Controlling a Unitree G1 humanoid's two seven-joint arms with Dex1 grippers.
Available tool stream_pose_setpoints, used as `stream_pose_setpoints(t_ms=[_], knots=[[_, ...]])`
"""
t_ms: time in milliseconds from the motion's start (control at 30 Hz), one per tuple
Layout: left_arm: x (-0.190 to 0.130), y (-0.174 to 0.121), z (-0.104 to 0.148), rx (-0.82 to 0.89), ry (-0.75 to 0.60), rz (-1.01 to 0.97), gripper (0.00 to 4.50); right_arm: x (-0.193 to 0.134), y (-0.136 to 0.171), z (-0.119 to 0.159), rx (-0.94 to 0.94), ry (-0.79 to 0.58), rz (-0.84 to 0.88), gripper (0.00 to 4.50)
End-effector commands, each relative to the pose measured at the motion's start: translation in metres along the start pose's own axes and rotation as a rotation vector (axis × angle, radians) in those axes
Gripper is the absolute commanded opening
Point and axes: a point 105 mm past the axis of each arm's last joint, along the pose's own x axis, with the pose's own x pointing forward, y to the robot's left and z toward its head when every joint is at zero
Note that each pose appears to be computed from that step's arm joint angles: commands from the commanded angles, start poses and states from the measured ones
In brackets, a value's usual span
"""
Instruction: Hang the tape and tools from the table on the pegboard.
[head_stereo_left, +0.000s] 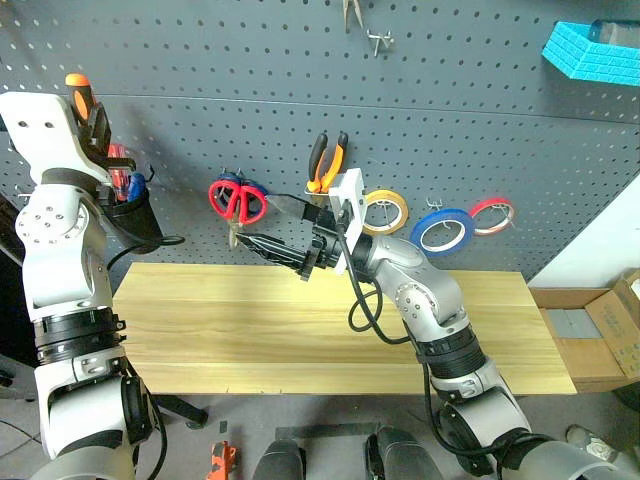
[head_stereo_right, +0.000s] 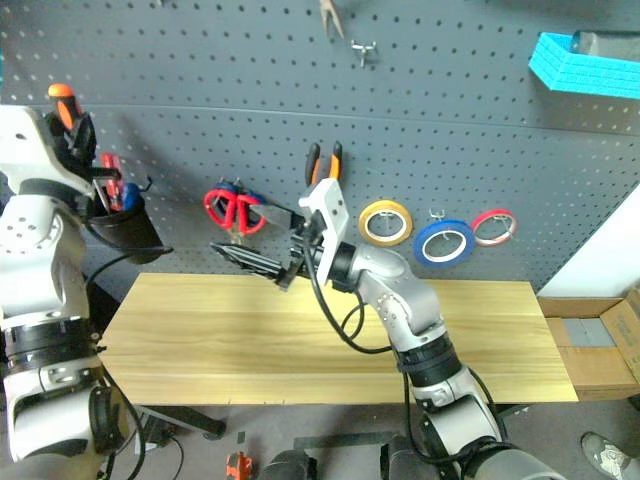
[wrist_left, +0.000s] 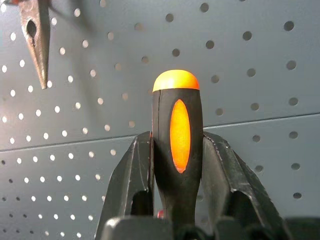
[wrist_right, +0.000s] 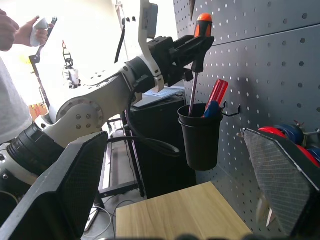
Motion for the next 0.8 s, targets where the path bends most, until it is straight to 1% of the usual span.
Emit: stream_pose_setpoints(t_ms=[33, 467, 667, 733, 767, 800], knots=[[-0.003, 0.006, 0.016, -0.008, -0.047, 0.023, 0.94, 0.003, 0.005, 0.011, -0.039, -0.035, 0.023, 4.50], [-0.018, 0.011, -0.027, -0.006, 0.156, 0.046, 0.94, 0.002, 0.004, 0.013, -0.051, -0.040, 0.010, 4.50], [-0.020, 0.014, -0.030, -0.009, 0.179, 0.053, 0.94, 0.002, 0.004, 0.013, -0.054, -0.041, 0.011, 4.50], [-0.019, 0.015, -0.030, -0.011, 0.178, 0.055, 1.67, 0.002, 0.004, 0.013, -0.056, -0.042, 0.010, 4.50], [-0.019, 0.014, -0.030, -0.012, 0.177, 0.051, 1.88, 0.002, 0.003, 0.013, -0.057, -0.043, 0.009, 4.50], [-0.019, 0.014, -0.029, -0.008, 0.173, 0.044, 2.25, 0.003, 0.003, 0.013, -0.057, -0.043, 0.009, 4.50]])
